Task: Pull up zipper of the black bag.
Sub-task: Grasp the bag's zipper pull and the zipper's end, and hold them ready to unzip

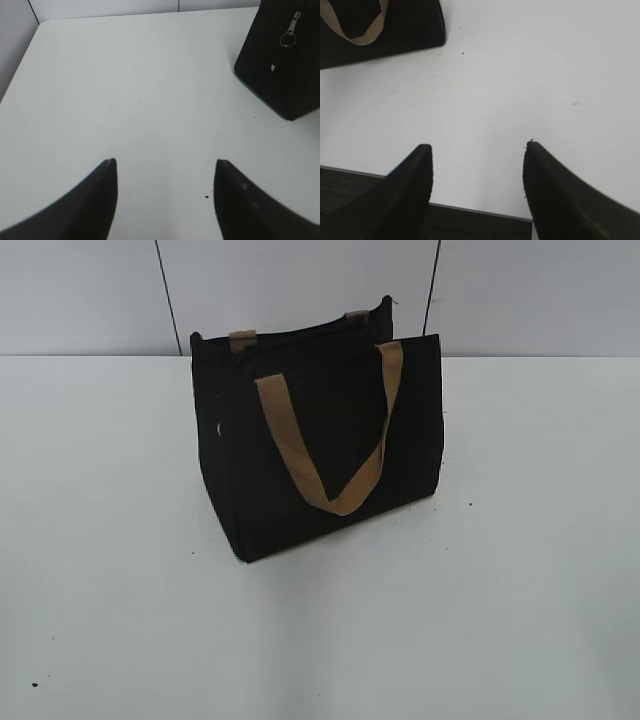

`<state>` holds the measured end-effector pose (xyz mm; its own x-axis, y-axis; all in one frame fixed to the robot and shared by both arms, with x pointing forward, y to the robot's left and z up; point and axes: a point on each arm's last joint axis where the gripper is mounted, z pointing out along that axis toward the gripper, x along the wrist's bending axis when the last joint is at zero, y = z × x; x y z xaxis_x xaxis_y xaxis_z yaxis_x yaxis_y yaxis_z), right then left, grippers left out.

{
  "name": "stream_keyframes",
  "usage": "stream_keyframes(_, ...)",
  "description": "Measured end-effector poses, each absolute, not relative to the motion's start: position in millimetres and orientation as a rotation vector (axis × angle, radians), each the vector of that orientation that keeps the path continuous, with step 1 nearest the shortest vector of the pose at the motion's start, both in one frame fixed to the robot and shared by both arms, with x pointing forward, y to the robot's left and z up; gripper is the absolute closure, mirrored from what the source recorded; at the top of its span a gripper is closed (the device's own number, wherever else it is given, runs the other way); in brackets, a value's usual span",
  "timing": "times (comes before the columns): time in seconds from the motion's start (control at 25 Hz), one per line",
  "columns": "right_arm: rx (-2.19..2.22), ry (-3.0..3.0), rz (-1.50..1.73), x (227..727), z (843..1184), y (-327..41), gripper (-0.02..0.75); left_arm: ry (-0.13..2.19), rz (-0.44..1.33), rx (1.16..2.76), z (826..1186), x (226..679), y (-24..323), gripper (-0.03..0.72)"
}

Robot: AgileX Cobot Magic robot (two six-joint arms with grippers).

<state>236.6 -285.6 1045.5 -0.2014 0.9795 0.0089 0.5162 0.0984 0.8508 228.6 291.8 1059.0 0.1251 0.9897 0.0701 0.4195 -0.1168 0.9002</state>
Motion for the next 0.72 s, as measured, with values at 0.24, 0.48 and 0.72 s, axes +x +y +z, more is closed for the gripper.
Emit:
stream_keyframes(0.24,1.465,1.788,1.007,236.6,1045.6,-285.6,0.298,1.391,0.957,1.651,1059.0,228.6,291.8,0.220)
stream_keyframes(0.48,1.464,1.786,1.008,236.7,1045.7,-285.6,0.298,1.393,0.953,1.652,1059.1,229.1,291.7,0.220)
stream_keyframes(0.72,1.464,1.786,1.008,236.8,1045.7,-285.6,0.298,1.363,0.815,1.700,1072.1,259.4,284.5,0.220)
